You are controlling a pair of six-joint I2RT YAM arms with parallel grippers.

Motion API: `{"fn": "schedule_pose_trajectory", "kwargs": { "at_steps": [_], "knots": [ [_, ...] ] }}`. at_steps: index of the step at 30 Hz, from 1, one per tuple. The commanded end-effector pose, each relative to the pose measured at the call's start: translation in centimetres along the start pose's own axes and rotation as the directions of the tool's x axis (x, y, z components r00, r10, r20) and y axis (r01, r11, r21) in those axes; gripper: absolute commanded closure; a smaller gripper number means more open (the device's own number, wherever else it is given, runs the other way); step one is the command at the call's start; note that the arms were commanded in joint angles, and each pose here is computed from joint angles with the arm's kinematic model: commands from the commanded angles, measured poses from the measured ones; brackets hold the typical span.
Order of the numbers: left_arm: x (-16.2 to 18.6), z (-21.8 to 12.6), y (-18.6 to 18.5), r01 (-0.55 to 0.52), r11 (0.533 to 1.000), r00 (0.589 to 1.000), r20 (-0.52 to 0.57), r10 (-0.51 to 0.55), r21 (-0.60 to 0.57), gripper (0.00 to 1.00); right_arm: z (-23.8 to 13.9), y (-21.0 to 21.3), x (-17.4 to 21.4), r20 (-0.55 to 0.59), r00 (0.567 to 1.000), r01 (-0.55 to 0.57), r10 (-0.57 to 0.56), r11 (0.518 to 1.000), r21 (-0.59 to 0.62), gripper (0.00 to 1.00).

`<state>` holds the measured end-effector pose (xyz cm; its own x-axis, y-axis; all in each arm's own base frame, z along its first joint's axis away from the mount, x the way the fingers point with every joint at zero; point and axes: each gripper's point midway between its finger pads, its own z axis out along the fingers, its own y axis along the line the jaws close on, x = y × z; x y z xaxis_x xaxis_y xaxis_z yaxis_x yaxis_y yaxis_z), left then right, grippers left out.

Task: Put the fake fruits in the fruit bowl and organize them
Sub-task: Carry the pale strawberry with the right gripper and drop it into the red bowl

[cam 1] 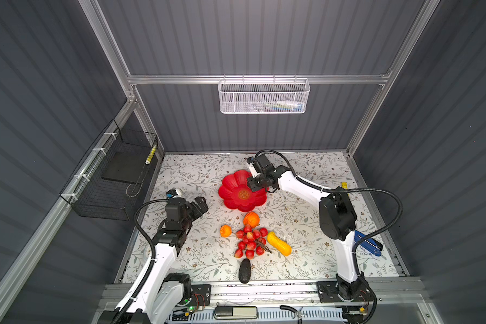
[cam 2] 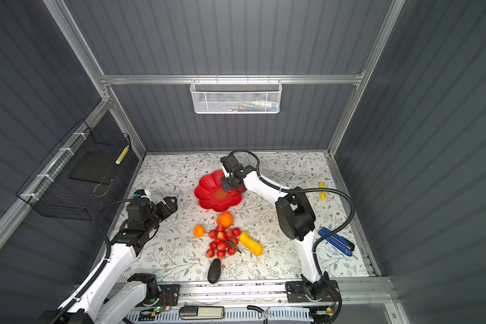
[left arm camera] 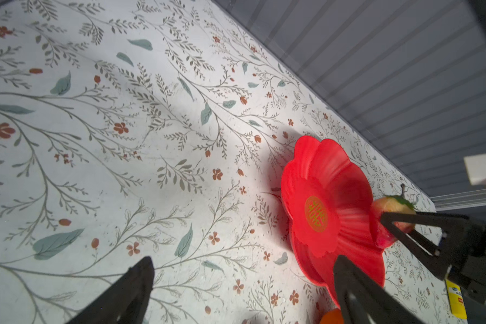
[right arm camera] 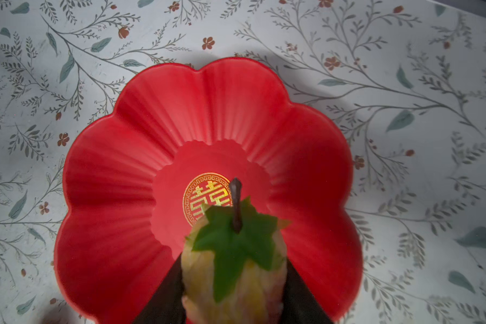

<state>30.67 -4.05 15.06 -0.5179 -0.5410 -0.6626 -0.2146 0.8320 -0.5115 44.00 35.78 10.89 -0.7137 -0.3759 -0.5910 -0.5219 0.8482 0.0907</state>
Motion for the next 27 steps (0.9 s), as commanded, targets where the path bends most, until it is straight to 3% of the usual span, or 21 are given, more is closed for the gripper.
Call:
{"fn": "schedule_pose_trajectory", "kwargs": {
  "at_steps": [1,9,13,19,27],
  "knots": [
    [1.4,0.1,0.0,0.020,1.000,0.998,-0.063,-0.019,0.011,0.00,0.9,0.9,0.7,-0.058,0.997,0.053,-0.053,0.999,0.004,0.60],
    [3.1,0.9,-0.2,0.032,0.999,0.989,-0.145,-0.027,0.032,0.01,3.9,1.4,2.4,-0.127,0.991,0.050,-0.051,0.999,-0.010,0.55],
    [4.2,1.0,-0.7,0.056,0.996,0.981,-0.188,-0.042,0.070,0.02,4.4,1.8,2.9,-0.150,0.987,0.046,-0.050,0.998,-0.036,0.43],
    [6.0,1.2,-0.6,0.079,0.992,0.967,-0.249,-0.054,0.094,0.02,1.4,2.2,0.0,-0.072,0.995,0.062,-0.065,0.997,-0.047,0.24],
    [8.0,1.3,-1.7,0.057,0.991,0.951,-0.309,-0.016,0.125,0.03,-5.3,2.9,-4.8,0.107,0.993,0.059,-0.050,0.995,-0.082,0.14]
  ]
}}
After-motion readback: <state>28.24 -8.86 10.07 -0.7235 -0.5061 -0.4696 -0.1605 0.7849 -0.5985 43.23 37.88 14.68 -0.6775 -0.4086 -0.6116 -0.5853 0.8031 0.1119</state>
